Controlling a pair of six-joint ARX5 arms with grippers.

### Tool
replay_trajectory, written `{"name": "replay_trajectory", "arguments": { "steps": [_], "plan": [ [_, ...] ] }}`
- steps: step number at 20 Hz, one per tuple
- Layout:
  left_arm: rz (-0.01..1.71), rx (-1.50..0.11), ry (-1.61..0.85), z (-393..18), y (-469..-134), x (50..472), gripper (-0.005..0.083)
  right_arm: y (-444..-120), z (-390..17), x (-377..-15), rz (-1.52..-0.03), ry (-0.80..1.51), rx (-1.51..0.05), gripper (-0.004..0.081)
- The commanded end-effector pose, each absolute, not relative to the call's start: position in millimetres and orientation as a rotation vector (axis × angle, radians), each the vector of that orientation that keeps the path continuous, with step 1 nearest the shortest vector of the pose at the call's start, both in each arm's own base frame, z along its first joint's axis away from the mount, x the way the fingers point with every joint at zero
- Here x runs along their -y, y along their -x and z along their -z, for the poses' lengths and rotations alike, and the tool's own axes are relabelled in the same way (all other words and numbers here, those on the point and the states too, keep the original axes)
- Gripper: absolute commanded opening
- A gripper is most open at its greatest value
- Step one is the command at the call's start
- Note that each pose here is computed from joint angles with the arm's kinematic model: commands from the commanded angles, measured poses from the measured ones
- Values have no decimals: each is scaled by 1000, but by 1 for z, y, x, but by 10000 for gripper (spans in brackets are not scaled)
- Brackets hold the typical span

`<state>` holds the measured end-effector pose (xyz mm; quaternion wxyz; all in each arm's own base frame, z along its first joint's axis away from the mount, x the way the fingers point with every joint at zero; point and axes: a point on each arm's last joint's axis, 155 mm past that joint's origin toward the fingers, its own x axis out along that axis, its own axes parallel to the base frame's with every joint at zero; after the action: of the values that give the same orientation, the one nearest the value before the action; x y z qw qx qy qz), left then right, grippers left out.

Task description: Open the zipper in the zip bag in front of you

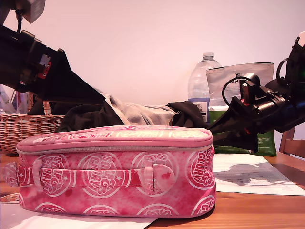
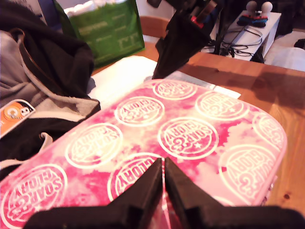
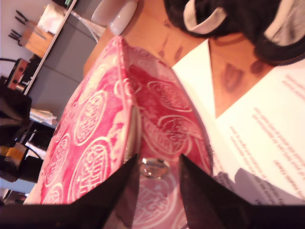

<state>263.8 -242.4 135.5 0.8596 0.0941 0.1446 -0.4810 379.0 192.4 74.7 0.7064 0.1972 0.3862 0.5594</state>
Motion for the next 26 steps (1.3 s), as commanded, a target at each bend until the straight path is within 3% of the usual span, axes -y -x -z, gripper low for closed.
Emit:
{"name": "replay_trajectory", "arguments": {
  "steps": [1, 15, 20, 24, 26],
  "plan": [
    [1014, -309, -194, -134, -263, 243, -19, -381, -70, -193, -1245, -448, -862, 230],
    [1014, -324, -195, -131, -262, 243, -19, -370, -68, -194, -1267, -447, -887, 210],
    [1010, -326, -195, -130, -262, 242, -19, -381, -45, -184, -1198, -258, -880, 209],
    [1010, -327, -195, -130, -262, 242, -19, -395, -57, -187, -1151, -314, -911, 206],
    [1005, -328, -197, -130, -263, 241, -19, -408, -67, -187, -1134, -311, -893, 148]
  ]
}}
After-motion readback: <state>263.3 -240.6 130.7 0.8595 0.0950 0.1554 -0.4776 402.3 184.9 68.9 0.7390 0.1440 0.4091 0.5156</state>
